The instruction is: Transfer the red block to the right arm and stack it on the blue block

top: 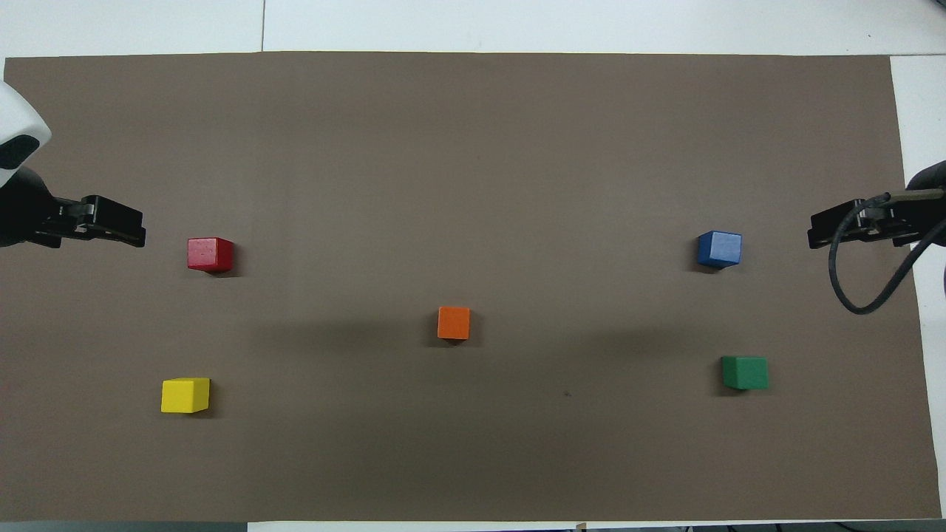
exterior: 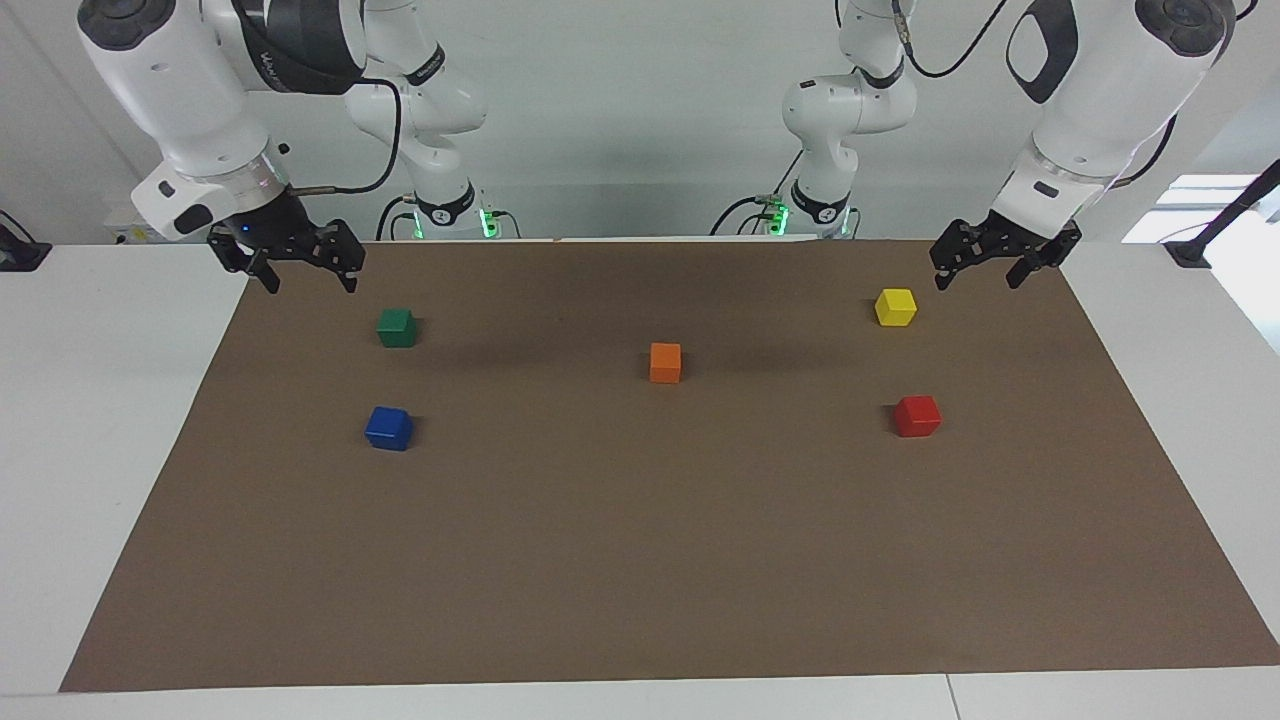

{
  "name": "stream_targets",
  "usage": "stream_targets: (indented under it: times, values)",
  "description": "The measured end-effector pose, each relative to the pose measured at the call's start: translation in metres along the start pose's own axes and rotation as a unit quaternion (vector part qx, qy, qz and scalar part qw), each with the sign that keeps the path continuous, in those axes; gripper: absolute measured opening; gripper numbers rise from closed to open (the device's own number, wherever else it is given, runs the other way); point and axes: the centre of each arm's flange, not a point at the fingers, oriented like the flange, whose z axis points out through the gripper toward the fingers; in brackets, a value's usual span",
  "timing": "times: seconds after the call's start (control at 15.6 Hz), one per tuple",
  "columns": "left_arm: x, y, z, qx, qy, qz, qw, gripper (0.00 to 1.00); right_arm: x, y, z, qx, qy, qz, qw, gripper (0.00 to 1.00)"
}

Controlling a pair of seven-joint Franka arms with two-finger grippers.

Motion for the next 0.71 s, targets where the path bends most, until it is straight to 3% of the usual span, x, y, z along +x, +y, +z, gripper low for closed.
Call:
stream_targets:
  times: [0.71]
  values:
    - [-0.0001, 0.0006, 0.0022, 0.000, -0.002, 0.001, 1.000, 1.00, 0.0000, 0.0000, 0.0000, 0.000, 0.000, 0.000, 1.000, 1.00]
